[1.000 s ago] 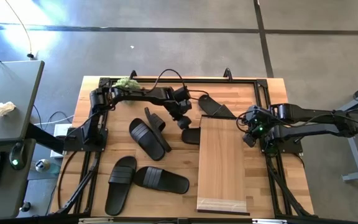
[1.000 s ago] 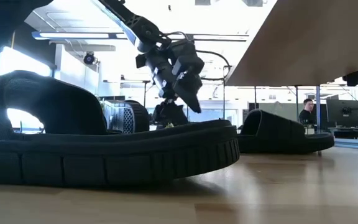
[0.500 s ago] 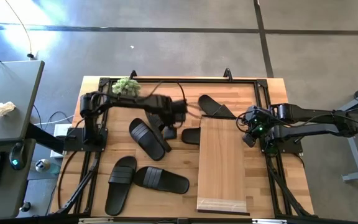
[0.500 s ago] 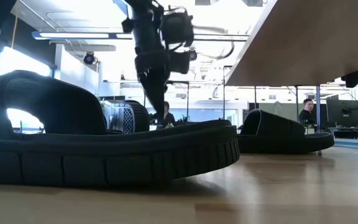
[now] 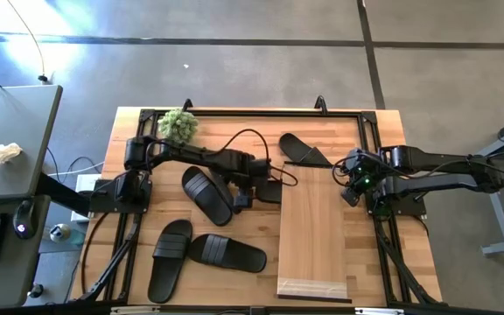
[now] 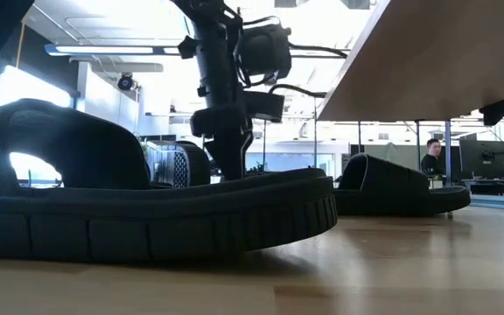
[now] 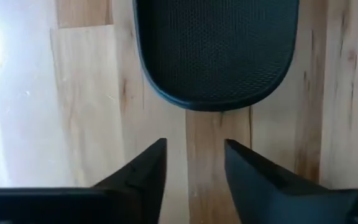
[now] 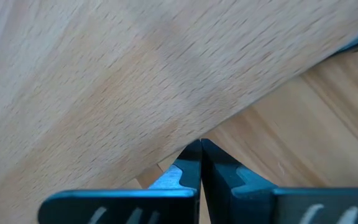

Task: Pick and place slides into the shelf
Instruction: Put the black slide under the shelf

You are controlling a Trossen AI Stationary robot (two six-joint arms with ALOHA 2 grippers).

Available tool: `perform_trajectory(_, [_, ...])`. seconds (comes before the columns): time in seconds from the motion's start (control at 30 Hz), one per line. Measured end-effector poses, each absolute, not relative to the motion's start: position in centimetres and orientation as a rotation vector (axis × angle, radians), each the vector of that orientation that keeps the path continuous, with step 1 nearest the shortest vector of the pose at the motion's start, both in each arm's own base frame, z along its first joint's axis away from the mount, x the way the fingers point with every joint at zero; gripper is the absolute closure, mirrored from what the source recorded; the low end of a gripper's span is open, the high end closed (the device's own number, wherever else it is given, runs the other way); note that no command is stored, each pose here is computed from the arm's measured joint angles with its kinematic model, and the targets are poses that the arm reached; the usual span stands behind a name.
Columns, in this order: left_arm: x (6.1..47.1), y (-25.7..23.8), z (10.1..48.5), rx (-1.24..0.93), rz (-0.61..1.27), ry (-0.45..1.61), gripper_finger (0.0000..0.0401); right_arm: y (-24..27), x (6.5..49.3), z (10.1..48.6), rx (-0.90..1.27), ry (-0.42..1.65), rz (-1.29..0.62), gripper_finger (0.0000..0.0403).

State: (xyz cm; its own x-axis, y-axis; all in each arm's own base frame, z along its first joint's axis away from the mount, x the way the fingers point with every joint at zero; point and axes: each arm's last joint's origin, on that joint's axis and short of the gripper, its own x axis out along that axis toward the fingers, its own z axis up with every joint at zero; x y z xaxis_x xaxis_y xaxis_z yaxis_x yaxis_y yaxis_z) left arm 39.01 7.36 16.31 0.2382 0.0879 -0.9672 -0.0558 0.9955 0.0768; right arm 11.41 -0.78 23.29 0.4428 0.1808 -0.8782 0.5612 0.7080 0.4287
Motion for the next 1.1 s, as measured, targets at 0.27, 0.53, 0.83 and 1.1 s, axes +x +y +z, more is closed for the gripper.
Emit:
perform_trajectory(0.27, [39.8, 7.2, 16.2, -0.037, 0.041, 1.251, 0.0362, -0.8, 11.4, 23.3, 0.782, 1.111, -0.270, 0.0403])
perform_trajectory(0.53, [40.3, 7.3, 15.5, -0.078, 0.056, 1.228, 0.0393, -0.8, 11.4, 23.3, 0.786, 1.113, -0.265, 0.0403])
perform_trajectory(0.83, [41.3, 7.5, 16.0, -0.069, 0.070, 1.105, 0.0389, -0.8, 11.5, 23.3, 0.784, 1.102, -0.257, 0.0403])
perform_trajectory(1.1, [41.7, 7.5, 16.2, -0.062, 0.071, 1.065, 0.0398, -0.8, 11.6, 23.4, 0.784, 1.099, -0.256, 0.0403])
